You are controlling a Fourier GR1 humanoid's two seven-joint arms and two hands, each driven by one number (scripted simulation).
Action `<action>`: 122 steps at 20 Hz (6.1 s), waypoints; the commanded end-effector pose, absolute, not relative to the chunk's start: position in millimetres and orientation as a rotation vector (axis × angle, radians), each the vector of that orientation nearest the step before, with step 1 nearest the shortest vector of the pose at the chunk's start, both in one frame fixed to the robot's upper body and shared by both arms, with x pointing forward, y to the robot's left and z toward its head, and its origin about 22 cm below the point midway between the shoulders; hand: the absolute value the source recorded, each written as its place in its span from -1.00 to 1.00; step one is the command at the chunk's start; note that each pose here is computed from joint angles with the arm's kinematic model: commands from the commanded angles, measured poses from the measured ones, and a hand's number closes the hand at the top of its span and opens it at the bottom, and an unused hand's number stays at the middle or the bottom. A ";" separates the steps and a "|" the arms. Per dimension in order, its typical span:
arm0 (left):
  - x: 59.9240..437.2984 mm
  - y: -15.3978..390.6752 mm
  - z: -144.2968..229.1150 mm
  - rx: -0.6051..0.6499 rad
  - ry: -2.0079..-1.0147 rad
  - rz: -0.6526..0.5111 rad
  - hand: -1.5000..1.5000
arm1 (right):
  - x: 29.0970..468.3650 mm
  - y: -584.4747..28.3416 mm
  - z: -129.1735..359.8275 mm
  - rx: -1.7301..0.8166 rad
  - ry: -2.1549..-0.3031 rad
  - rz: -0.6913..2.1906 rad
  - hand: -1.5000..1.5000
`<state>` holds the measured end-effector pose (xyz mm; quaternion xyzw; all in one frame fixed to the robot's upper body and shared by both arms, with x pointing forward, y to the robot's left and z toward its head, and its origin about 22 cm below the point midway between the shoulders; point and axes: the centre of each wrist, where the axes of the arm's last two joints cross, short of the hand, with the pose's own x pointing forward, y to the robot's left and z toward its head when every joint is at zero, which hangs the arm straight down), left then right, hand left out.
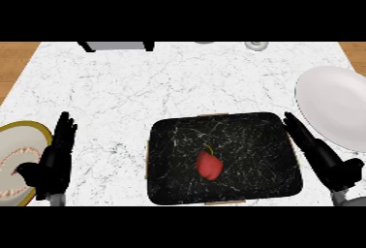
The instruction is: Pick the bell pepper from the tray and place it in the plate
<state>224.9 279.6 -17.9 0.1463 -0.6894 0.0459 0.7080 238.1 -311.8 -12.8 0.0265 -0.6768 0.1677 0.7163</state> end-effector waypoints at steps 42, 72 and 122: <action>233.6 225.6 -30.4 -0.007 -1.183 -0.023 0.00 | 165.6 -114.1 113.2 -1.155 -1.105 0.641 -1.00; 240.3 221.9 -36.2 0.004 -1.199 -0.006 0.00 | 222.8 -42.9 50.9 -1.144 -0.842 0.730 -1.00; 229.0 240.8 -35.3 0.008 -1.203 0.005 0.00 | 156.6 -281.6 93.8 -0.730 -1.866 0.346 1.00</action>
